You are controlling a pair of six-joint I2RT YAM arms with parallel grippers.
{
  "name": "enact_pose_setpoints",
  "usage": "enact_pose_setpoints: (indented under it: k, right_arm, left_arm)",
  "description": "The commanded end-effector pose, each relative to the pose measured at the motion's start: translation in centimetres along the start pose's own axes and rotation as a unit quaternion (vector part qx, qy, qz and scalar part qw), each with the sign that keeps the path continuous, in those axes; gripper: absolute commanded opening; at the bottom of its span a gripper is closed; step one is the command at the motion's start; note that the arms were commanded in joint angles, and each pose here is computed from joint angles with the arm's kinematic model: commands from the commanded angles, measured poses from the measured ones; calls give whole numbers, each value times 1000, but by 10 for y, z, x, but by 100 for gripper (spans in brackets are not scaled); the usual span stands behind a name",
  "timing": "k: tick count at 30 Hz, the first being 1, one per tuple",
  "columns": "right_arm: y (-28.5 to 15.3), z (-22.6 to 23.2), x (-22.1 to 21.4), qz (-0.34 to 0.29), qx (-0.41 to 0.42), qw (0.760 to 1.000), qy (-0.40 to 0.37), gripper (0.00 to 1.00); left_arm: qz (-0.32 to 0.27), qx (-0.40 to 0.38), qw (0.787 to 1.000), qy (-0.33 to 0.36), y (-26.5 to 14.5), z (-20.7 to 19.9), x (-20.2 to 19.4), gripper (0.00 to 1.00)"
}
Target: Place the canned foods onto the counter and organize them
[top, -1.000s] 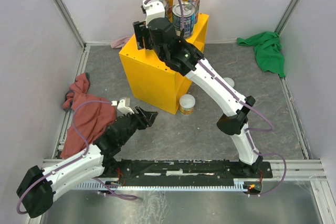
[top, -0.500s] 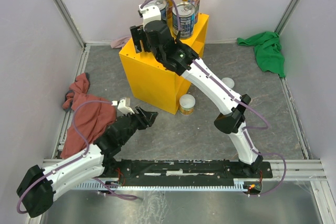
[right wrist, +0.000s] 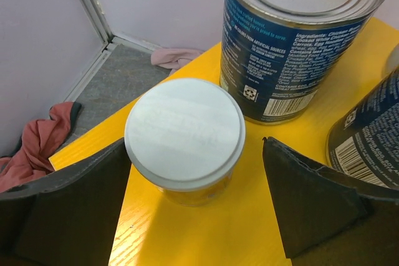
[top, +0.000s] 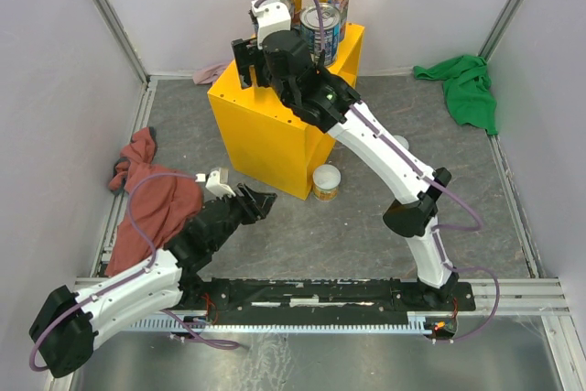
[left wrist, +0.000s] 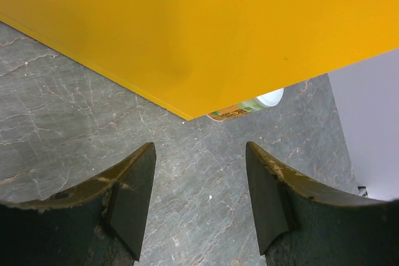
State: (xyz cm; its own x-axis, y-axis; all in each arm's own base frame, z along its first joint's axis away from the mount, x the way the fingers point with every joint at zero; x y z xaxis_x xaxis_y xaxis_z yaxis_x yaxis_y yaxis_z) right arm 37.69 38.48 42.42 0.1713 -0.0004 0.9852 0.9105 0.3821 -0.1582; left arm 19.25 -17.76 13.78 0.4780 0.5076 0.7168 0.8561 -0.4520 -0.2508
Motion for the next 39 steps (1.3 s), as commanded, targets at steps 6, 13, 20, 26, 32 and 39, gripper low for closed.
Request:
enact_pose_setpoints:
  k: [6,13,20,26,32,39]
  right_arm:
    - [-30,3,40,-49,18,998,24,94]
    - [-57,14,50,-67,22,997,12,94]
    - [-92,12,55,-85,15,996,15,94]
    - [-133,3,48,-95,9,995,15,94]
    - [-175,-32,21,-93,-15,995,35,94]
    - [-211,-86,-28,-73,-71,994,46,94]
  left_arm:
    - [-31,-41,998,-24,-5,-27,23,66]
    - [-36,-41,998,-25,-11,-26,27,66]
    - [-47,-36,998,-30,-17,-26,34,66]
    - [-63,-28,997,-30,-22,-27,43,67]
    - [-67,-20,997,-28,-24,-24,45,67]
    - [-62,-20,998,-23,-19,-25,43,68]
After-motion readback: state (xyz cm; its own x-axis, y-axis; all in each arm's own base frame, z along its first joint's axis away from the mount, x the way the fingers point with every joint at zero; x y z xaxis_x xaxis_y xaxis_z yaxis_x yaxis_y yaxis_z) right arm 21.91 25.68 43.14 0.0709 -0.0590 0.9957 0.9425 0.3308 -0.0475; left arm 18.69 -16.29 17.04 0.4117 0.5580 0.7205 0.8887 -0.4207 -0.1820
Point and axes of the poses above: each gripper's point midway between its finger pads, its own y axis out along the fingers, its own z axis along the line the jaws close on, x = y × z, the point moved 4 cm from there along -y, back along the fingers, and after that the axes turned 2 degrees about y, right-handed, at the moved point
